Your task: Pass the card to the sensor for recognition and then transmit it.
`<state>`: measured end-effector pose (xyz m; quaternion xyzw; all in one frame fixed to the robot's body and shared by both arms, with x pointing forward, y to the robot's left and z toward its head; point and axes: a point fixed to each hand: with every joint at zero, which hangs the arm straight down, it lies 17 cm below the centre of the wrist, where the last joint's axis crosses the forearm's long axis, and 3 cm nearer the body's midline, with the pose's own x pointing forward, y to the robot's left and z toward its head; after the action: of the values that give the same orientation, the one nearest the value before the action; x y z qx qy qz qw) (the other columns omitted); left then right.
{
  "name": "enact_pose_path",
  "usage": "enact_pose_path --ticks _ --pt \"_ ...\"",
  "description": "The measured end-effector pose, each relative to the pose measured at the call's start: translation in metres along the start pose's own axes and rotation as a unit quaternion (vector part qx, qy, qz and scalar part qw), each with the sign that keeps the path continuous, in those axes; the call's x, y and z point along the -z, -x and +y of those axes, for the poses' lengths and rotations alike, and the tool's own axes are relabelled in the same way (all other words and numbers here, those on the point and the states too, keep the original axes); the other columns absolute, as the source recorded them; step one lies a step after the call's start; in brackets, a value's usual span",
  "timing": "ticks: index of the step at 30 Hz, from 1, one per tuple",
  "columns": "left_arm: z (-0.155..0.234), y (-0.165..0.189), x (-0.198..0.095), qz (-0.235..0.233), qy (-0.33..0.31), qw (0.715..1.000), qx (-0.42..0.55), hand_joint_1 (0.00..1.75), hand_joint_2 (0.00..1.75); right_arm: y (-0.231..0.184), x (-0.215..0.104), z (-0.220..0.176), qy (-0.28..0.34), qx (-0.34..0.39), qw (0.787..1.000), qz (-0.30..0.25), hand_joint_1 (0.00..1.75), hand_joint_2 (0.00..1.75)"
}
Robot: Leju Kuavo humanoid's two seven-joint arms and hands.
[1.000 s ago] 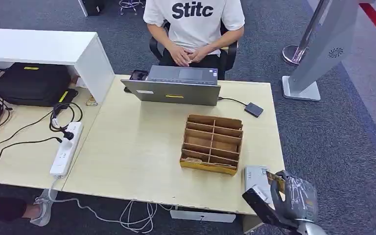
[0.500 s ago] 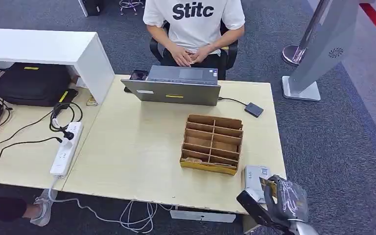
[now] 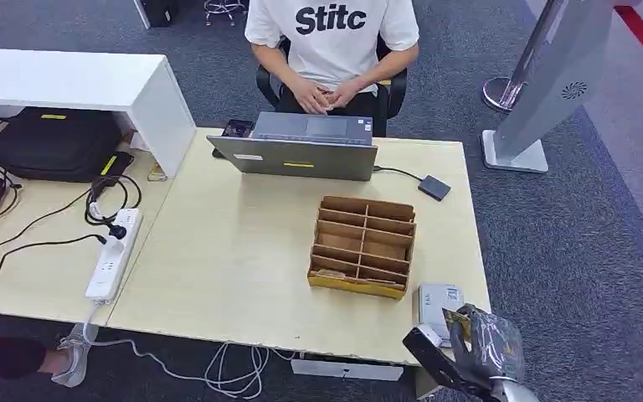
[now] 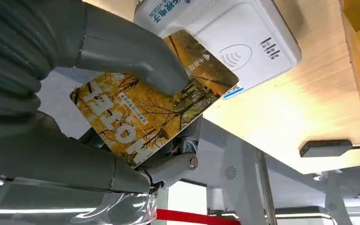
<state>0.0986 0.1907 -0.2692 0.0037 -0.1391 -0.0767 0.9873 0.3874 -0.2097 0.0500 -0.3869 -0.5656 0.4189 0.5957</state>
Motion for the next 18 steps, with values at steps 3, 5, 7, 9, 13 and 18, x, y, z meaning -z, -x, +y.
enact_pose_path --ticks 3,5,7,9,13,18 --pt "0.0 0.0 0.0 0.0 0.0 1.0 0.0 0.0 1.75 0.0 0.0 -0.001 0.002 0.0 1.0 0.0 1.75 1.75" --pt "0.0 0.0 0.0 0.0 -0.001 1.0 -0.001 0.0 1.75 -0.001 0.0 -0.006 0.008 0.0 1.0 -0.001 1.75 1.75" --pt "0.0 0.0 0.0 0.0 -0.001 1.0 -0.001 0.0 1.75 -0.002 0.001 -0.011 0.016 0.0 1.0 -0.002 1.75 1.75" --pt "0.0 0.0 0.0 0.0 -0.001 1.0 -0.001 0.0 1.75 -0.003 0.002 -0.016 0.021 0.0 1.0 -0.004 1.75 1.75" --pt "0.0 0.0 0.0 0.0 -0.001 1.0 -0.003 0.0 1.75 -0.011 0.001 -0.027 0.036 0.013 0.999 -0.018 1.75 1.75" --pt "-0.002 0.0 0.0 0.0 0.005 1.0 -0.001 0.0 1.75 -0.069 0.004 -0.069 0.065 0.141 0.981 -0.119 1.75 1.75"
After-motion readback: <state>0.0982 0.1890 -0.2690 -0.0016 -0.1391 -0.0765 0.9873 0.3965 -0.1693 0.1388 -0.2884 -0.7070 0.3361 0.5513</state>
